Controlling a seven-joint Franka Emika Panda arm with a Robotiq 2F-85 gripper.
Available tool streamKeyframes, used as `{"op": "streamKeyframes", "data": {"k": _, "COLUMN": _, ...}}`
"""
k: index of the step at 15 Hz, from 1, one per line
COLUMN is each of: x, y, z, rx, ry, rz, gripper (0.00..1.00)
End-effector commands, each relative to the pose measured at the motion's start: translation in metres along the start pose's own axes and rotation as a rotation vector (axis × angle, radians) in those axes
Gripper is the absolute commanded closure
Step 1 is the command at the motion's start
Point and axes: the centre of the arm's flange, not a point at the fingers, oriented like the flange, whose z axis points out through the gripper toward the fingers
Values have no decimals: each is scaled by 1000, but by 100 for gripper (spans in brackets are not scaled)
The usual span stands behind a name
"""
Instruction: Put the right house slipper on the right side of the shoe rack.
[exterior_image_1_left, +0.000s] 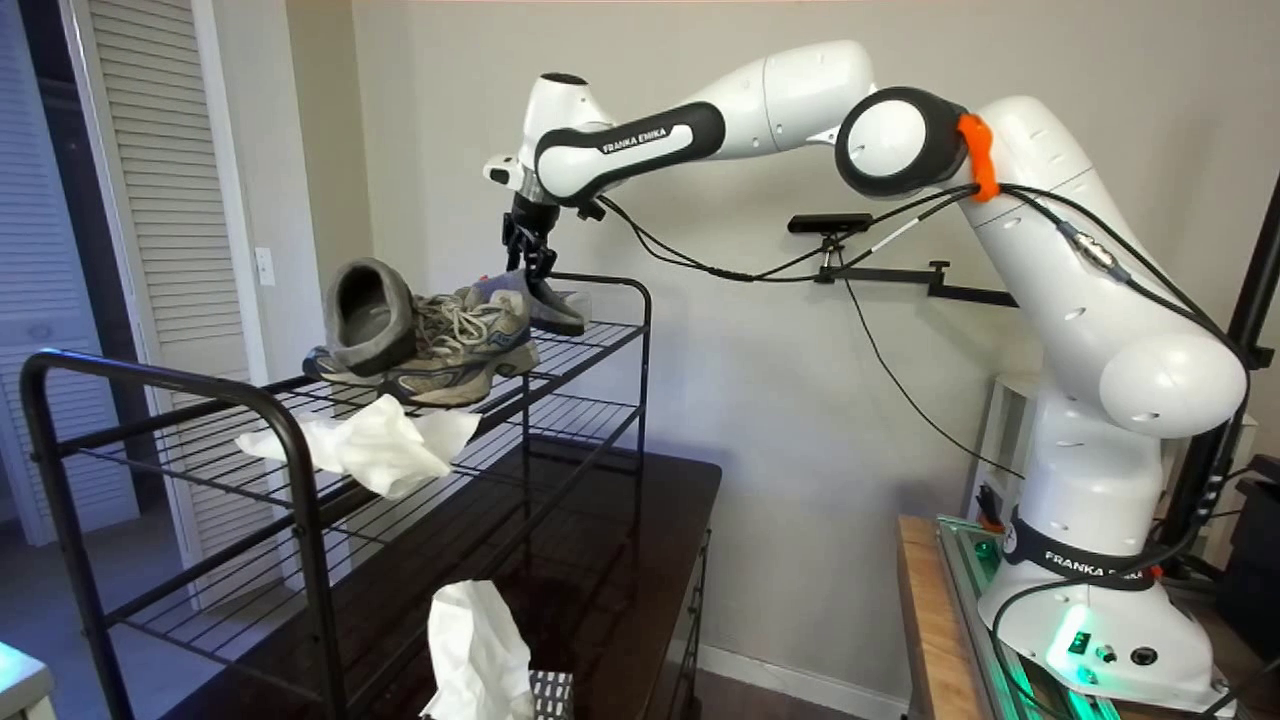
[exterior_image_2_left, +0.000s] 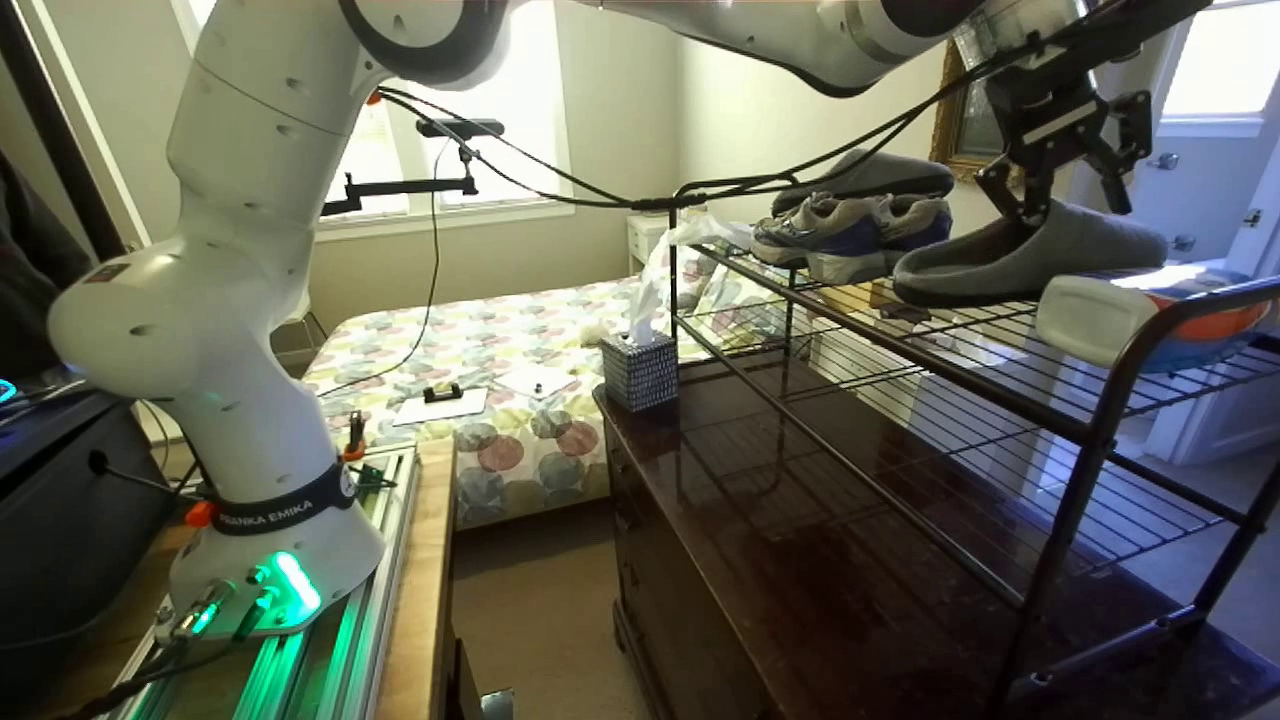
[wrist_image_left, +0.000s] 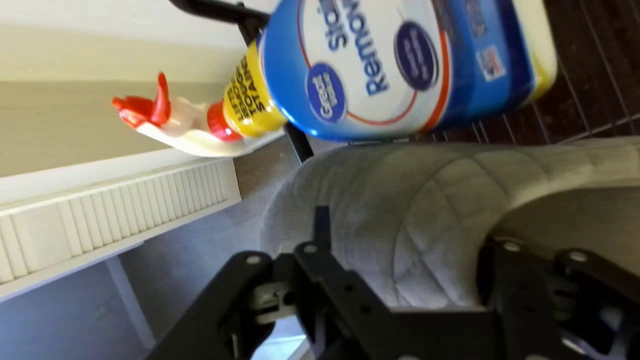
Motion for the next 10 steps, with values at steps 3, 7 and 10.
{"op": "streamKeyframes", "data": {"k": 3, "x": -16, "y": 13, "z": -34, "rx": -31, "ry": -186, "rz": -27, "gripper": 0}}
{"op": "streamKeyframes", "data": {"k": 7, "x": -24, "y": 23, "z": -66, "rx": -69, "ry": -149, "rz": 13, "gripper": 0}}
{"op": "streamKeyframes", "data": {"k": 10, "x": -26, "y": 30, "z": -82, "rx": -101, "ry": -78, "rz": 127, "gripper": 0}}
